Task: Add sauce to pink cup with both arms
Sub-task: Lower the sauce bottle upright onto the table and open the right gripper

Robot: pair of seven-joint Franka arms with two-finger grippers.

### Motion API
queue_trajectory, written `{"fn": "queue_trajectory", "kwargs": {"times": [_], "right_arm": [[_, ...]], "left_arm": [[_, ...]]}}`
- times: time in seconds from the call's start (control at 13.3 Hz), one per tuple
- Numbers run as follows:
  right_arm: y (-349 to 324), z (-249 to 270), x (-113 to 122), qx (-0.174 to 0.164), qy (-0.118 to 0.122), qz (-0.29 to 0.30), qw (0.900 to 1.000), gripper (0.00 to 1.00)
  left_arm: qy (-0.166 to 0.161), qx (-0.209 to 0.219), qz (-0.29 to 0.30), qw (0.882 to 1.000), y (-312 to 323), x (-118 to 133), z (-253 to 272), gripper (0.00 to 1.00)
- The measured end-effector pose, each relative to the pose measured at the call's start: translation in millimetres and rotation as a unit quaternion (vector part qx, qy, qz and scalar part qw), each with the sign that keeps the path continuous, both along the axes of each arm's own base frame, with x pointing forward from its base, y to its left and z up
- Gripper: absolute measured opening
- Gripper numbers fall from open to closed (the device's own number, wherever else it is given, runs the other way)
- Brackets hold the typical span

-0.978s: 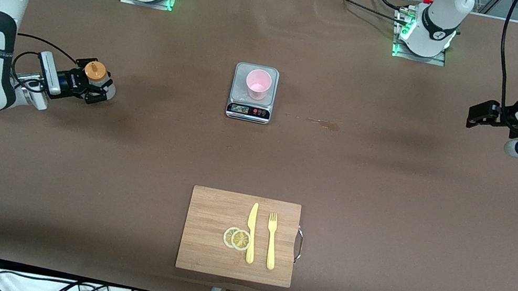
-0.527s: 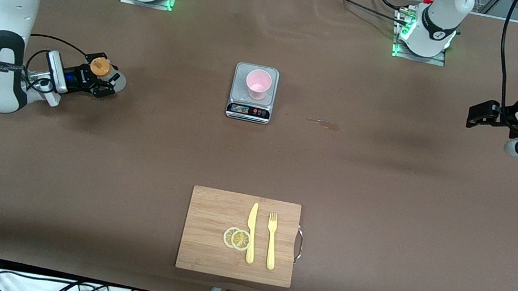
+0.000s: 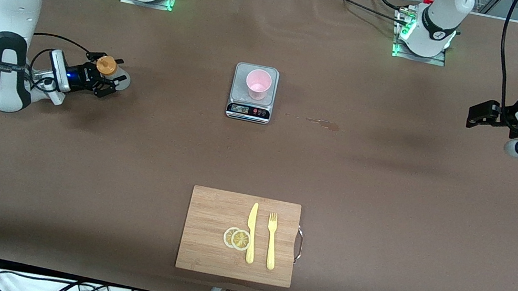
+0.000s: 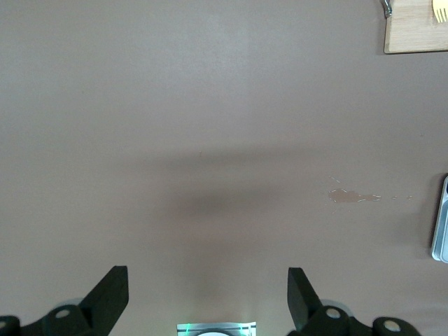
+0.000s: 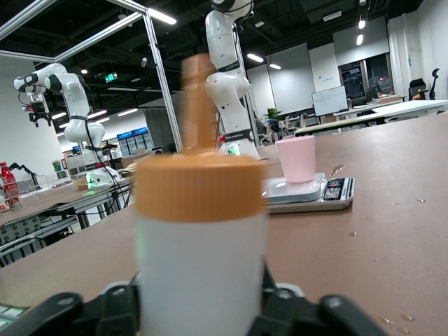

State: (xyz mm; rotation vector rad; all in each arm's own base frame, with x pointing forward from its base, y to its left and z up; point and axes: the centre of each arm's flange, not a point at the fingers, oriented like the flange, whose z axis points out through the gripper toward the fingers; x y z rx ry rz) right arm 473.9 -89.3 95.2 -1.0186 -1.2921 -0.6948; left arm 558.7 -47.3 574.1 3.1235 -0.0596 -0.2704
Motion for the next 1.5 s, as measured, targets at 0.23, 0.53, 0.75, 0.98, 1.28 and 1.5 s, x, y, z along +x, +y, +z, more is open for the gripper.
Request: {"fn": "queue_trajectory", "kwargs": {"times": [0.23, 0.53, 0.75, 0.98, 1.28, 1.5], "right_arm": [[-1, 6, 6, 0.005, -0.006, 0.003, 1.0, 0.99], [-25, 26, 25, -0.022, -0.035, 0.001, 0.999, 1.0], [-75, 89, 74, -0.108, -0.106, 0.045, 0.987, 1.0], [-98, 139, 88, -0.151, -0.137, 0.063, 0.977, 1.0], [-106, 151, 88, -0.182, -0.126, 0.069, 0.973, 1.0], [-105, 212, 98, -0.251, -0.143, 0.093, 0.953, 1.0]], "left_arm": [[0.0, 0.0, 0.0, 1.0, 0, 0, 0, 1.0], [0.0, 0.0, 0.0, 1.0, 0, 0, 0, 1.0], [0.0, 0.0, 0.0, 1.0, 0, 0, 0, 1.0], [0.0, 0.0, 0.0, 1.0, 0, 0, 0, 1.0], [0.0, 0.0, 0.0, 1.0, 0, 0, 0, 1.0], [0.0, 0.0, 0.0, 1.0, 0, 0, 0, 1.0]]}}
